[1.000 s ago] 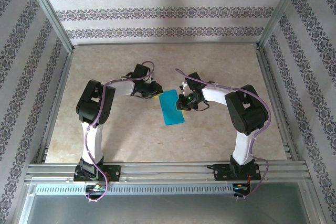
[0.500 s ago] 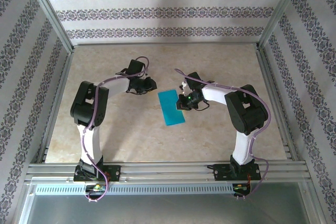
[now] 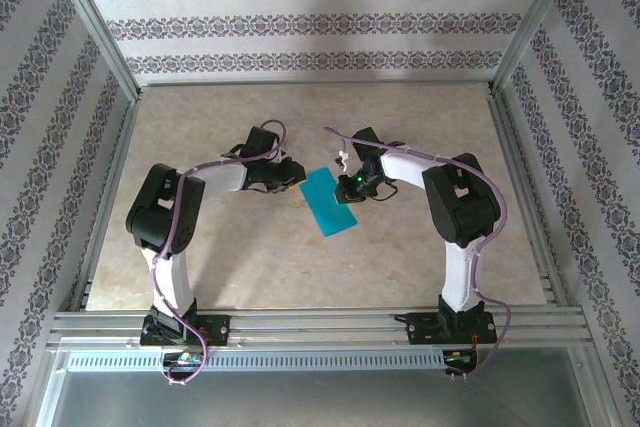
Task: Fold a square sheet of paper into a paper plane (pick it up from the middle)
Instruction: First fold the square sheet of paper in half at the center of the table.
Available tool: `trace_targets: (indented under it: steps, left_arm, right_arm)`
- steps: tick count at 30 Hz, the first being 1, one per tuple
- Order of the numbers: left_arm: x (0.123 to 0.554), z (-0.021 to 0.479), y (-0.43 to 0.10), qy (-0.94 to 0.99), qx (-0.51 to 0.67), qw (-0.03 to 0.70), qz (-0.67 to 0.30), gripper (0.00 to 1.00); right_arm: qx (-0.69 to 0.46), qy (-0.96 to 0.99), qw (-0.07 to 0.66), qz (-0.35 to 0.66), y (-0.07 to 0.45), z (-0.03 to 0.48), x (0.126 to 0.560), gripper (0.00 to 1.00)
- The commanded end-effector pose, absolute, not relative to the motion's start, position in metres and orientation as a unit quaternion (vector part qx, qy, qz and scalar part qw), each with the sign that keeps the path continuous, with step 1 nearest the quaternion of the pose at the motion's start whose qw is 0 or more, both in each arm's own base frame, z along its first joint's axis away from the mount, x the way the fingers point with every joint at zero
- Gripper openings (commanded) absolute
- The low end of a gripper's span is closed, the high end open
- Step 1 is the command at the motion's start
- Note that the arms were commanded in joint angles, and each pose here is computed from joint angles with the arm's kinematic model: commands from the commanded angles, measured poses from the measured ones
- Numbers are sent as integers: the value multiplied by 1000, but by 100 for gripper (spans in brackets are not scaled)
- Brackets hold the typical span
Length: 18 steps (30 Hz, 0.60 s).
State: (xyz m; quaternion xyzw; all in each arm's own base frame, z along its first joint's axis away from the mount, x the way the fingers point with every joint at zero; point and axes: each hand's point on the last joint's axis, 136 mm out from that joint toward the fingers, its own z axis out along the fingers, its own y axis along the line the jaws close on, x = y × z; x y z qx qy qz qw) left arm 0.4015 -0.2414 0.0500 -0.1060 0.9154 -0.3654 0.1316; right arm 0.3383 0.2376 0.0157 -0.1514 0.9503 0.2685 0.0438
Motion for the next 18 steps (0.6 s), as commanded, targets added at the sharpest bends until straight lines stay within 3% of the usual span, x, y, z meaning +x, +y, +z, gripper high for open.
trace_targets:
  steps: [1, 9, 18]
  left_arm:
    - [406, 46, -252, 910, -103, 127, -381, 22]
    - [404, 38, -261, 909, -100, 114, -388, 21]
    - [401, 50, -272, 903, -81, 115, -407, 21]
  right_arm:
    - [-169, 945, 36, 278, 236, 26, 331, 12]
    - [-90, 950, 60, 294, 233, 60, 326, 14]
    - [-5, 962, 59, 265, 217, 46, 306, 21]
